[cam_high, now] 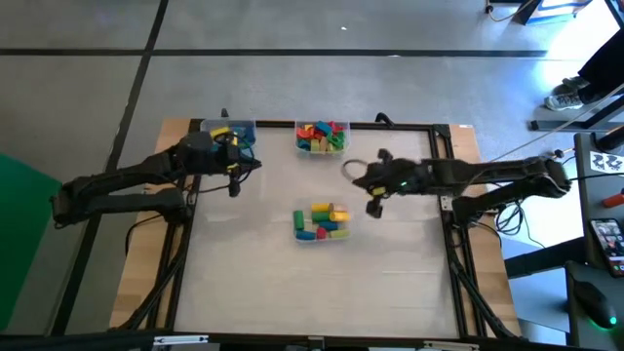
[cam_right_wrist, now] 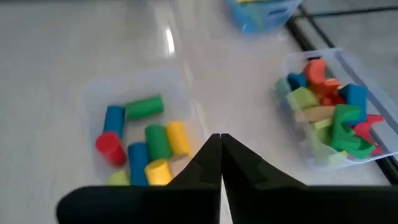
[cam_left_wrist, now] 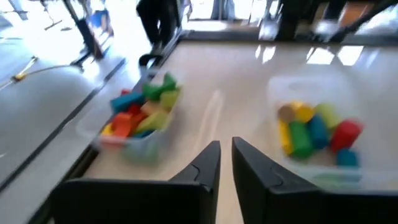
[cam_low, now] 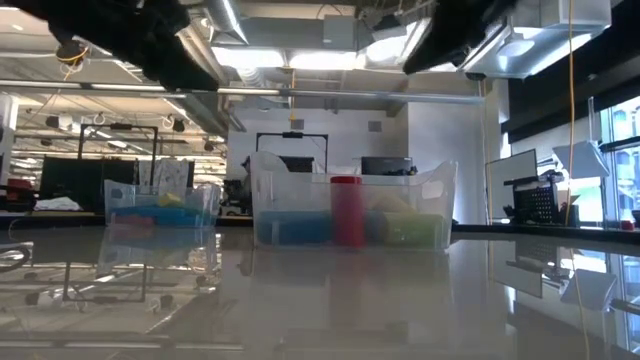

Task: Sort blocks by size
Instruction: Return to Home Position

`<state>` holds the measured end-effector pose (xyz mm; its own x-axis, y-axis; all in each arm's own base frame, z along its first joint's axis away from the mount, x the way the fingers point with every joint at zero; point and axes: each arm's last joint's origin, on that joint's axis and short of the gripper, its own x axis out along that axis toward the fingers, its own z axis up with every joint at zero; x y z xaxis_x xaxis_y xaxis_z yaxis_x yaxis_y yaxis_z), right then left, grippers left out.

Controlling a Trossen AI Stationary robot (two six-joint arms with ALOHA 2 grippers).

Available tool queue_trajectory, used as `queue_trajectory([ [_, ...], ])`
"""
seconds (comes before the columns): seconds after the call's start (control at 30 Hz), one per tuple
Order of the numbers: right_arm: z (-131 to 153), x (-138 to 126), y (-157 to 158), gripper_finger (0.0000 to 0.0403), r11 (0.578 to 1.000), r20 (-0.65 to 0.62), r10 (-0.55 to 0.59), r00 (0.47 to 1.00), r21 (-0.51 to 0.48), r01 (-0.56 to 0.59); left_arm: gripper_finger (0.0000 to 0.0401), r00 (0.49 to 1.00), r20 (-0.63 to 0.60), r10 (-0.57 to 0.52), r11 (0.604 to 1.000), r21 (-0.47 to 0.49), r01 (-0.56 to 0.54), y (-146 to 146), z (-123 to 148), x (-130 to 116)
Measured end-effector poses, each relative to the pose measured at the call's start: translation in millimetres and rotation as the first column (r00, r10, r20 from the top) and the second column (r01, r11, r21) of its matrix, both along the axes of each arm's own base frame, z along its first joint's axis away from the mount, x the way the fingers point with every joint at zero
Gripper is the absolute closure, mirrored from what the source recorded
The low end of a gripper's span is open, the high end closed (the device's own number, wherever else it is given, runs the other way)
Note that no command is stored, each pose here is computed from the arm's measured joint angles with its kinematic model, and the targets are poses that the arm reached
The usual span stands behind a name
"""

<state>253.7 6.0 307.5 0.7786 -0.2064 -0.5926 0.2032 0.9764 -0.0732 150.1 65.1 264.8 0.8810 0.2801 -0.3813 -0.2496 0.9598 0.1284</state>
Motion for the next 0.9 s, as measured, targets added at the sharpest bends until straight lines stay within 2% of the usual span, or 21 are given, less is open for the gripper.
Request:
queue_trajectory([
  [0.07, -4, -16, -7, 0.0383, 1.000, 0.071, -0.004, 0.997, 0.023, 0.002, 0.0374, 0.998, 0.065, -0.014, 1.000, -0.020, 0.015, -3, -3, -1],
  [0.23, -15, -56, -13, 0.0382, 0.999, 0.277, -0.033, 0.960, 0.032, 0.025, 0.0388, 0.985, 0.170, -0.030, 1.000, 0.005, 0.030, -8, -14, -8],
  [0.43, -30, -90, -10, 0.0394, 0.998, 0.483, 0.028, 0.875, 0.039, -0.053, 0.0396, 0.983, 0.179, -0.046, 0.998, 0.050, 0.038, -11, -28, -15],
  [0.63, -51, -108, -9, 0.0393, 0.990, 0.552, 0.042, 0.833, 0.087, -0.108, 0.0400, 0.978, 0.193, -0.078, 0.997, -0.007, 0.080, -14, -39, -17],
  [0.77, -71, -116, -7, 0.0393, 0.976, 0.585, 0.059, 0.809, 0.138, -0.171, 0.0400, 0.960, 0.272, -0.069, 0.993, -0.077, 0.093, -15, -48, -18],
  [0.9, -89, -126, -6, 0.0393, 0.962, 0.607, 0.035, 0.794, 0.194, -0.191, 0.0400, 0.942, 0.331, -0.056, 0.990, -0.100, 0.094, -17, -56, -22],
])
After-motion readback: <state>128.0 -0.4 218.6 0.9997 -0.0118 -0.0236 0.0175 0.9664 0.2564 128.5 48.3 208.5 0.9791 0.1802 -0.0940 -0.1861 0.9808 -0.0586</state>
